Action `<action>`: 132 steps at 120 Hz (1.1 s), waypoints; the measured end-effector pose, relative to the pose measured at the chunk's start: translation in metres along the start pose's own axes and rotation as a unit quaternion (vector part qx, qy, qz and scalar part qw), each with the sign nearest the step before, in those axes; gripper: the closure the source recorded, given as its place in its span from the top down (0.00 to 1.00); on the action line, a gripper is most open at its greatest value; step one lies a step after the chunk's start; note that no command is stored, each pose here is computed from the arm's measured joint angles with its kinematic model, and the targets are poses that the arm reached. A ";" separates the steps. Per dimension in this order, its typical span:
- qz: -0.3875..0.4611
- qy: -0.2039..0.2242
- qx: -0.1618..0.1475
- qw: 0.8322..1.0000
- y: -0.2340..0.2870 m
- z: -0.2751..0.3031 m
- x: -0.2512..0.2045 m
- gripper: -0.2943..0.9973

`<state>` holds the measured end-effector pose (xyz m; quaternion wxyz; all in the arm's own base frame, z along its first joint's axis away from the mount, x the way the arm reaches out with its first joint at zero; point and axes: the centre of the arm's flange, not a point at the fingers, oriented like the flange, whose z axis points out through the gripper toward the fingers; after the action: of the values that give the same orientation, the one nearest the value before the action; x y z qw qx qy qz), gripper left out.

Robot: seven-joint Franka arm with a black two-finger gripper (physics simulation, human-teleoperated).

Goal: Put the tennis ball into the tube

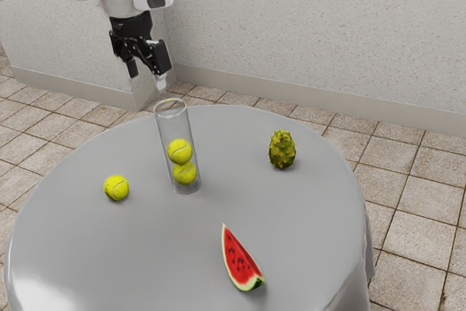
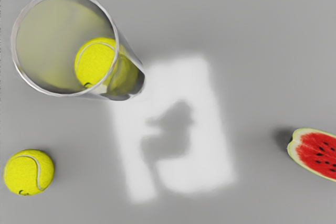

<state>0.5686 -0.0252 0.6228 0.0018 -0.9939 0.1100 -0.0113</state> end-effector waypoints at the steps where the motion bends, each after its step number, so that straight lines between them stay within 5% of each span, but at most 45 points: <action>1: 0.000 0.000 0.000 1.000 0.000 0.000 0.000 0.77; 61: 0.005 -0.019 0.004 1.000 0.006 0.019 -0.031 0.77; 85: -0.046 -0.046 0.013 0.998 -0.053 0.067 -0.075 0.77; 132: -0.046 -0.086 0.016 0.995 -0.109 0.170 -0.077 0.77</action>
<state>0.5209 0.0982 0.4519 0.0266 -0.9950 0.0634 0.0723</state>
